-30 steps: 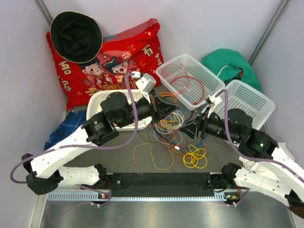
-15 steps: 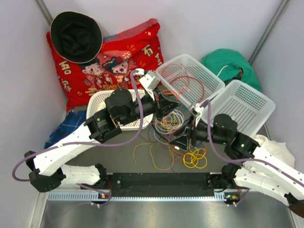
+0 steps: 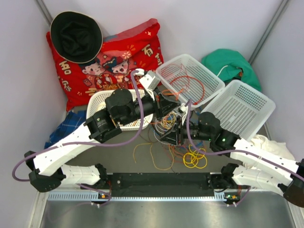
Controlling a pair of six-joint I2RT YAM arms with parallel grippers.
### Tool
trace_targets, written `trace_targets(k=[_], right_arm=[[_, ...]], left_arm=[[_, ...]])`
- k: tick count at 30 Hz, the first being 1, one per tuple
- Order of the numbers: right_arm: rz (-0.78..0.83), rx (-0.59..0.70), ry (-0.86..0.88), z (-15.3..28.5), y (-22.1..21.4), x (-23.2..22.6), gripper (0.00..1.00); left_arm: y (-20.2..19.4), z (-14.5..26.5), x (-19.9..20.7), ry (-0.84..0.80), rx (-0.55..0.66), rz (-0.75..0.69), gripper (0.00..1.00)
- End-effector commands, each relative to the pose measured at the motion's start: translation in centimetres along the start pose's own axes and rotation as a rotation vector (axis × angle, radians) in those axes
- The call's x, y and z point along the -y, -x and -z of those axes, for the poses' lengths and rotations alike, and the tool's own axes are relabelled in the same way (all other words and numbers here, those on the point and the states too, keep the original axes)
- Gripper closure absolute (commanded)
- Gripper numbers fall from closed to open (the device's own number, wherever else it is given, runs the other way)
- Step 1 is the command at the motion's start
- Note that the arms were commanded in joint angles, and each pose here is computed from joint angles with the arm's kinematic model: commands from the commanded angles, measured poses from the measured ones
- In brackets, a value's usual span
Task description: Untangle the cables
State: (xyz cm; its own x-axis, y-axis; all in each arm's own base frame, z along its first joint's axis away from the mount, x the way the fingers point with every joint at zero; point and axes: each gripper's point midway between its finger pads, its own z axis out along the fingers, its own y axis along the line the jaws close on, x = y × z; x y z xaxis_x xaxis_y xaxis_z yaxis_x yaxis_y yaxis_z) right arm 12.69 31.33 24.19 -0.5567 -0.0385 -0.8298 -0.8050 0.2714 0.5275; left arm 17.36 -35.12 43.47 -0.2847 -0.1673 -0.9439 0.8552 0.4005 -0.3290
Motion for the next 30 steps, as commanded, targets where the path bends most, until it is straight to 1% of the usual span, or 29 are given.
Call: trace_targets(k=[1, 2, 3, 4, 5, 6, 7, 9, 10, 11, 12, 13, 14, 15, 16, 17, 21, 24, 25, 26, 27, 28, 29, 30], right_arm=[[0.037, 0.114, 0.021, -0.3, 2.8, -1.0, 0.96], [0.031, 0.107, -0.011, -0.1, 2.7, -0.6, 1.00], [0.043, 0.117, -0.039, 0.3, 3.0, -0.3, 1.00], [0.059, 0.164, -0.086, 1.2, 4.6, -0.3, 1.00], [0.054, 0.135, -0.143, 2.0, 4.1, 0.4, 1.00], [0.087, 0.163, -0.173, 3.0, 6.0, -0.2, 1.00], [0.101, 0.198, -0.245, 4.1, 7.4, 0.2, 1.00], [0.147, 0.207, -0.323, 6.5, 10.0, -0.6, 1.00], [0.165, 0.225, -0.369, 7.5, 11.2, -0.5, 1.00], [0.177, 0.229, -0.423, 8.2, 12.2, -0.2, 1.00], [0.210, 0.247, -0.457, 9.8, 14.3, -1.1, 1.00], [0.225, 0.257, -0.507, 10.7, 15.3, -1.0, 1.00], [0.251, 0.231, -0.542, 10.6, 16.0, -0.6, 1.00], [0.267, 0.276, -0.546, 11.6, 18.4, -1.9, 1.00], [0.273, 0.254, -0.595, 12.2, 18.5, -1.4, 1.00], [0.290, 0.245, -0.617, 12.2, 19.1, -1.3, 1.00], [0.298, 0.263, -0.727, 12.6, 22.1, -0.5, 1.00], [0.290, 0.329, -0.794, 13.4, 24.9, 0.2, 1.00], [0.283, 0.353, -0.814, 13.9, 25.8, 0.4, 1.00], [0.266, 0.410, -0.838, 15.2, 27.6, 0.3, 1.00], [0.260, 0.421, -0.852, 15.1, 28.3, 0.7, 1.00], [0.256, 0.444, -0.858, 15.3, 29.2, 0.7, 1.00], [0.260, 0.495, -0.858, 16.3, 30.7, -0.2, 1.00], [0.255, 0.505, -0.888, 16.0, 31.5, 0.4, 1.00]], left_arm=[[2.7, 1.1, 0.6, -0.006, 0.082, -0.014, 1.00], [2.5, 1.2, 0.3, 0.004, 0.081, -0.016, 1.00], [2.5, 1.3, 0.3, 0.010, 0.083, -0.014, 1.00], [2.6, 1.7, 0.1, 0.020, 0.093, -0.014, 1.00], [2.2, 1.9, -0.2, 0.035, 0.089, -0.010, 1.00], [2.5, 2.5, -0.9, 0.074, 0.112, -0.006, 1.00], [1.5, 2.6, -1.8, 0.108, 0.102, 0.000, 0.99], [1.8, 3.7, -2.7, 0.158, 0.147, 0.021, 0.90], [0.0, 3.8, -3.6, 0.187, 0.126, 0.030, 0.65], [-0.2, 4.0, -3.9, 0.198, 0.144, 0.052, 0.48], [-0.1, 4.8, -4.4, 0.226, 0.170, 0.068, 0.32], [-1.9, 4.8, -5.2, 0.250, 0.144, 0.080, 0.06], [-2.5, 5.1, -5.5, 0.260, 0.143, 0.104, 0.01], [-2.7, 5.4, -5.5, 0.259, 0.148, 0.116, 0.01], [-4.3, 5.4, -6.1, 0.276, 0.120, 0.125, 0.01], [-4.8, 5.5, -6.3, 0.285, 0.114, 0.146, 0.01], [-7.2, 5.9, -7.4, 0.329, 0.071, 0.173, 0.01], [-9.1, 6.3, -8.2, 0.357, 0.040, 0.179, 0.01], [-10.4, 6.4, -8.7, 0.375, 0.012, 0.180, 0.01], [-11.1, 6.6, -9.5, 0.421, 0.000, 0.199, 0.01], [-11.9, 6.7, -10.1, 0.451, -0.019, 0.213, 0.01], [-13.5, 7.1, -10.7, 0.492, -0.063, 0.234, 0.01], [-14.4, 7.2, -11.2, 0.517, -0.086, 0.244, 0.01], [-15.5, 7.3, -11.3, 0.526, -0.112, 0.256, 0.02]])
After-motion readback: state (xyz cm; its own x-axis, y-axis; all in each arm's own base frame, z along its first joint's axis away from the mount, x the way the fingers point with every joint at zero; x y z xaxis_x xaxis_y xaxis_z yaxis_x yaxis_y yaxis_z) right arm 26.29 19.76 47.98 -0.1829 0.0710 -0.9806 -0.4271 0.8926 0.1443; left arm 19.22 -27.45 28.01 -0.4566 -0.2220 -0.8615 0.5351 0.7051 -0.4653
